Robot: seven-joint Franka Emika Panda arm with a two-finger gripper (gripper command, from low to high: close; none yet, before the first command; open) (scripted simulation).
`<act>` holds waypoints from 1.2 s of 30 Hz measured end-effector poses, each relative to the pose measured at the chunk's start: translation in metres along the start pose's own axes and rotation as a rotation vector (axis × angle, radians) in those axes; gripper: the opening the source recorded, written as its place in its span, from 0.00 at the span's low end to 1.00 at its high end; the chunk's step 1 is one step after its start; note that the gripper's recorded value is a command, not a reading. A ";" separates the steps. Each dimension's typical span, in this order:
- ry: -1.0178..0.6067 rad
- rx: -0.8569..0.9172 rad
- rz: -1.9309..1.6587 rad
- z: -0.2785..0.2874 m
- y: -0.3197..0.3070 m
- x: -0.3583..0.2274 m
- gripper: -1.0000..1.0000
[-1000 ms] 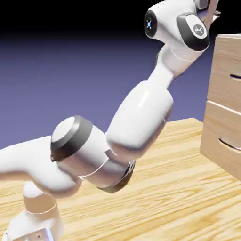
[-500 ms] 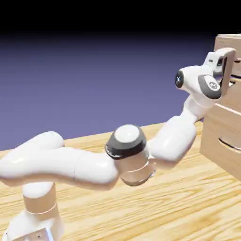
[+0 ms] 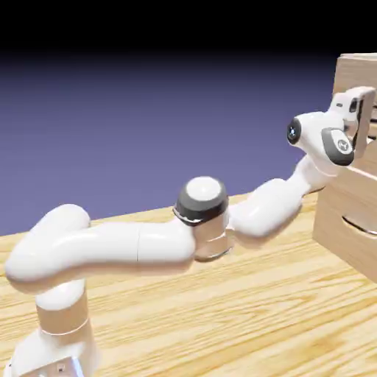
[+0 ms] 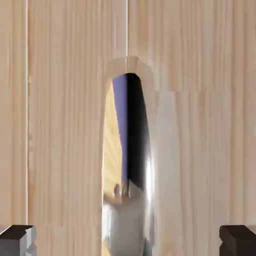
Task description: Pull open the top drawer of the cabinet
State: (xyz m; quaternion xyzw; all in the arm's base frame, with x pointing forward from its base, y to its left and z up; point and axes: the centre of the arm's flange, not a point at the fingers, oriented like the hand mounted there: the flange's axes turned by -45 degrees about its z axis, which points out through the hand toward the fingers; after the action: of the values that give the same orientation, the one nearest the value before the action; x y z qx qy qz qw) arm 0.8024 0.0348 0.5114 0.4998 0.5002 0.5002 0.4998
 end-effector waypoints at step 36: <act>0.001 0.003 0.000 -0.236 0.000 0.000 0.00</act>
State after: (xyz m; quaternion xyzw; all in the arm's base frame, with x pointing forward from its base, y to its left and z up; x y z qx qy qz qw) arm 0.5660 0.0345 0.5113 0.5004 0.5011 0.4997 0.4988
